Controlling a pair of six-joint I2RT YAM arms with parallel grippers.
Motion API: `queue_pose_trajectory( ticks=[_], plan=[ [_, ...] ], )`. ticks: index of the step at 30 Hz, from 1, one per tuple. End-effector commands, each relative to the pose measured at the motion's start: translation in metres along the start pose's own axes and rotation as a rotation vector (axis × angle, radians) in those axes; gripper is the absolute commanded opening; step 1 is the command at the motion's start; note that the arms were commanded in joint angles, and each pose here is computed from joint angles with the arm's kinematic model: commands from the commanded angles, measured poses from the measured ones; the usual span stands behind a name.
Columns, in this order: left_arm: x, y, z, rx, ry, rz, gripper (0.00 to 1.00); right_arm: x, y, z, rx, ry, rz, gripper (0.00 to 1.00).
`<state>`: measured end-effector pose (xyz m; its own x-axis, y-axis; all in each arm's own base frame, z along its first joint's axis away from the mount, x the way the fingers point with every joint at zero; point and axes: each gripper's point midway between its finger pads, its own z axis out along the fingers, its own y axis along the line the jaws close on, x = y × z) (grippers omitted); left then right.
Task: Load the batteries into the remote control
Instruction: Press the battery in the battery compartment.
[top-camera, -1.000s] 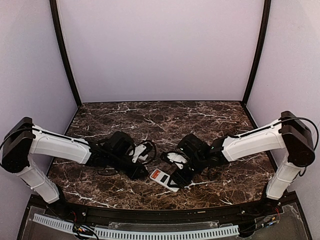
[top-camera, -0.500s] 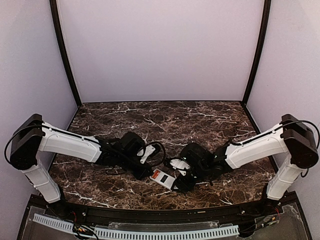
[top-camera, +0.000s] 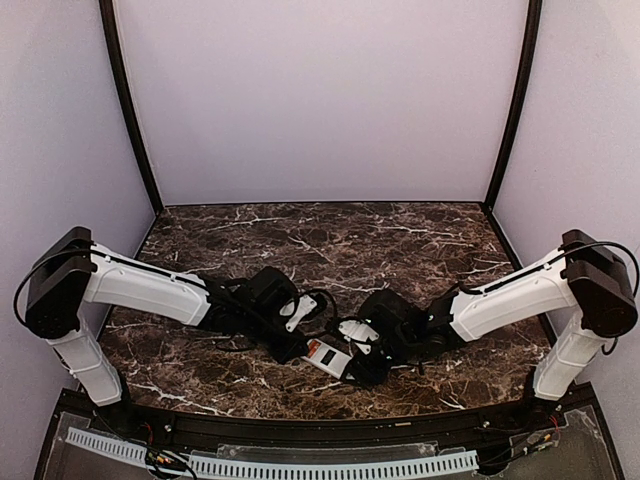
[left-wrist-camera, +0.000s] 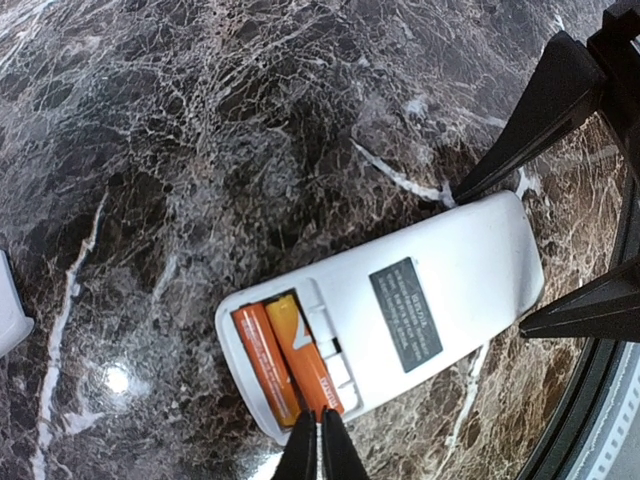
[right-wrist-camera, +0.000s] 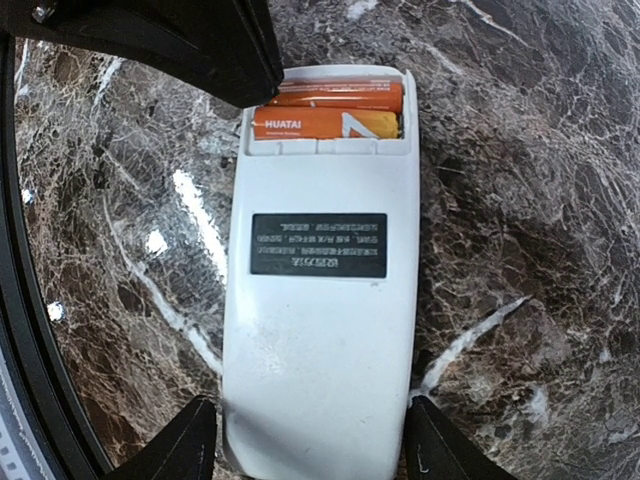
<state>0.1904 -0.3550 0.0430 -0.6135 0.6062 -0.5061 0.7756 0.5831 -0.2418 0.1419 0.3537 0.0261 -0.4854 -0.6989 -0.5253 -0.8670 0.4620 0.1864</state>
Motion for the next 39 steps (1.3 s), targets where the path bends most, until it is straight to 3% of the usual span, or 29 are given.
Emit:
queue_pose_trajectory(
  ticks=[1,17,39],
  plan=[
    [0.000,-0.002,-0.001,-0.008,0.020,0.020,0.03,0.003,0.002,0.003,0.005,-0.004,-0.002,0.63],
    [0.006,0.000,0.008,-0.019,0.059,0.027,0.01,0.004,0.001,0.003,0.009,0.008,-0.003,0.61],
    [0.071,0.010,0.028,-0.101,0.288,0.062,0.00,0.002,-0.001,0.002,0.025,0.009,-0.004,0.58]
  ],
)
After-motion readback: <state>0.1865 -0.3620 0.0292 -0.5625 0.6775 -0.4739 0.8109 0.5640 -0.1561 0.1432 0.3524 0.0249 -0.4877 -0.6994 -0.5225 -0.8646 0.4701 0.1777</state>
